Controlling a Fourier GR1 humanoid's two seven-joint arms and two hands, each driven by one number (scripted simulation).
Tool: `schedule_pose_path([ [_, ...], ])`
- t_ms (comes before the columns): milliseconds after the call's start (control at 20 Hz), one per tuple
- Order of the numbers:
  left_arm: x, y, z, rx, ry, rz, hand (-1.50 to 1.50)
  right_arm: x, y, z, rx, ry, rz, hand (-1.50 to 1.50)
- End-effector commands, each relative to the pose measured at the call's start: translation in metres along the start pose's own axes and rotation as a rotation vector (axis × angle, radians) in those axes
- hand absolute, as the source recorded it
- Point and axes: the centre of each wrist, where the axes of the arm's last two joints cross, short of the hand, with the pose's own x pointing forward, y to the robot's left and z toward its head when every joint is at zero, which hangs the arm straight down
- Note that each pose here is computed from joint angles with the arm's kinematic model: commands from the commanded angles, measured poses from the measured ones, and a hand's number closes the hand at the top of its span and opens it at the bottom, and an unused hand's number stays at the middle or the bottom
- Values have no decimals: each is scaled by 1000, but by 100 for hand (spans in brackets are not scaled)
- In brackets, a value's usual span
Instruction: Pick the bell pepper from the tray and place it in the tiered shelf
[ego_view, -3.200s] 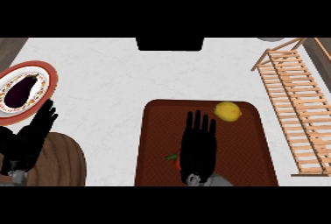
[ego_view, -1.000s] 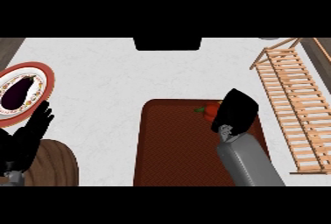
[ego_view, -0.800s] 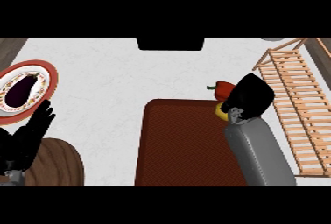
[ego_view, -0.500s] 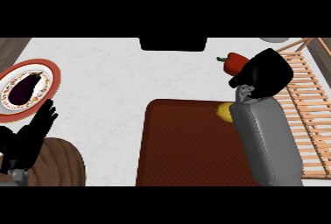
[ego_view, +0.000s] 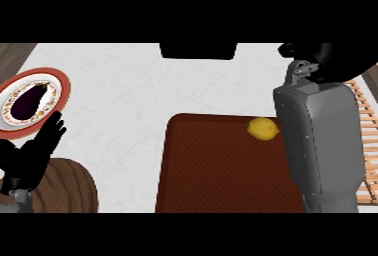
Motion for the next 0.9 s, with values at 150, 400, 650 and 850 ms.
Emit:
schedule_pose_path([
  [150, -5, -8, 1, -29, 9, 2, 0, 40, -56, 7, -129, 216, -45, 150],
  [400, -8, -5, 0, -1, -2, 0, 0, 67, -84, 8, -254, 252, -1, 150],
  [650, -19, -4, 6, 17, 11, -2, 0, 69, -79, -5, -268, 290, 156, 150],
  [850, 2, 6, 1, 17, 4, 4, 0, 74, -93, -18, -230, 309, 230, 150],
])
